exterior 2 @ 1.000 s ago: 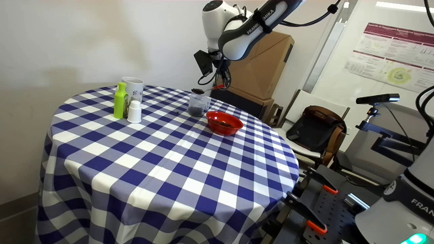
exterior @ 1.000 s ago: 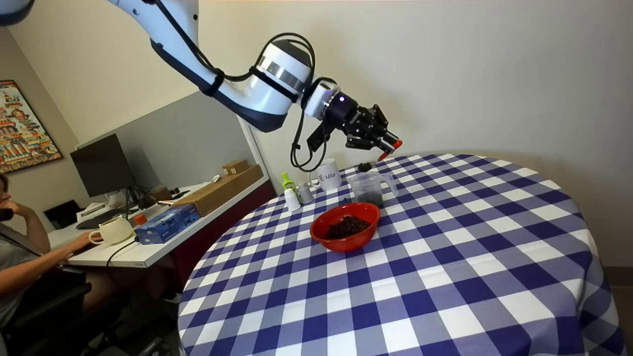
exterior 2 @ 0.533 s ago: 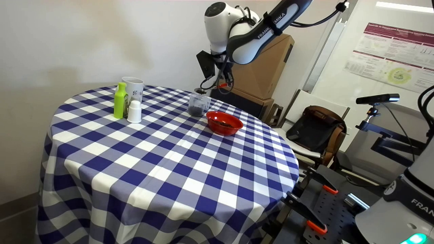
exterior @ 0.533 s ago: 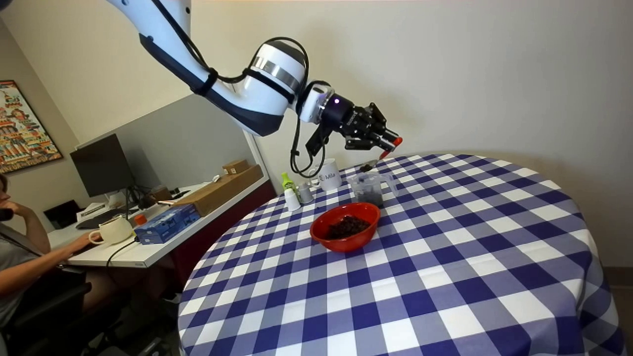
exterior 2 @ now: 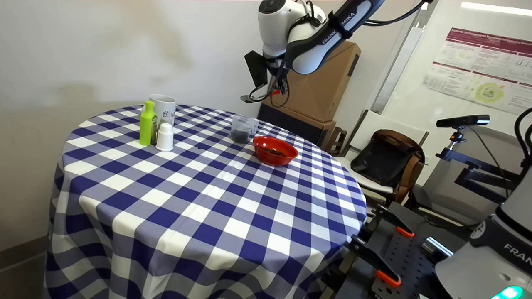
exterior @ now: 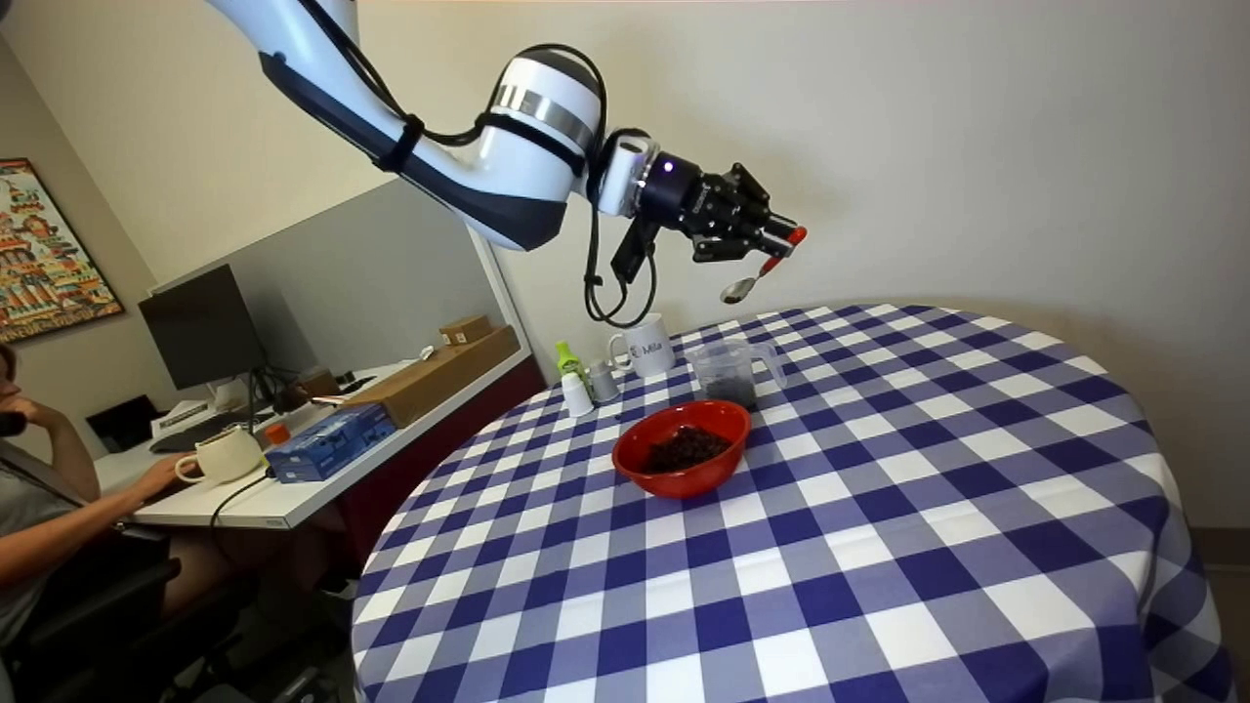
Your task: Put a spoonful of the things in the bowl into the jug
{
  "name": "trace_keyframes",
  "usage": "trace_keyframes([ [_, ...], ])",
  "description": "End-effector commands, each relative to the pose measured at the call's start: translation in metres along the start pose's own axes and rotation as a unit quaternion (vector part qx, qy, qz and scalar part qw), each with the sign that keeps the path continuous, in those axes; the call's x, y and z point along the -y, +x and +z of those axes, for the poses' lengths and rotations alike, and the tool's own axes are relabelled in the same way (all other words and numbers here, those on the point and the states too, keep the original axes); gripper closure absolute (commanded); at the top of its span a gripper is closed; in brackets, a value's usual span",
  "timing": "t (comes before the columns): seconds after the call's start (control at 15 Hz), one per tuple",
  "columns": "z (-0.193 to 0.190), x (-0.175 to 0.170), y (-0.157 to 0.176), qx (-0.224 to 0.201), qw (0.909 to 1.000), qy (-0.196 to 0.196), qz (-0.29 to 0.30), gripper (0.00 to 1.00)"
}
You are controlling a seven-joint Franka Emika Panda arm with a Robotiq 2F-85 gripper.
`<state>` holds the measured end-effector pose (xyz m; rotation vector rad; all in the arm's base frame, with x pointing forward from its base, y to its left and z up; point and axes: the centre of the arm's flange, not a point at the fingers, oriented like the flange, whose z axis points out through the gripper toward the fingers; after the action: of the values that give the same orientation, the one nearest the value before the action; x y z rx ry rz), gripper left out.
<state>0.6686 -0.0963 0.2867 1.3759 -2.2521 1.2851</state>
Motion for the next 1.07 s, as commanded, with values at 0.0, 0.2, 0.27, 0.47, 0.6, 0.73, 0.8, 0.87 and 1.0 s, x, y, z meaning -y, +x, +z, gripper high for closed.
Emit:
trace_keyframes([
  [0.0,-0.009,-0.020,0.005,0.001,0.9991,0.030,0.029,0.95],
  [0.2,-0.014,-0.021,0.007,0.005,0.9994,0.025,0.022,0.95],
  [0.27,-0.015,-0.025,0.006,0.007,0.9997,0.018,0.014,0.95],
  [0.47,-0.014,-0.042,-0.001,0.006,0.9999,0.012,-0.002,0.95],
  [0.6,-0.015,-0.049,-0.004,0.006,0.9998,0.016,-0.006,0.95],
  [0.73,-0.017,-0.051,-0.004,0.007,0.9996,0.026,-0.002,0.95],
  [0.8,-0.018,-0.050,-0.002,0.010,0.9996,0.026,-0.001,0.95],
  [0.87,-0.020,-0.049,0.001,0.018,0.9998,0.009,-0.008,0.95],
  [1.0,-0.022,-0.051,0.007,0.043,0.9977,-0.037,-0.037,0.95],
])
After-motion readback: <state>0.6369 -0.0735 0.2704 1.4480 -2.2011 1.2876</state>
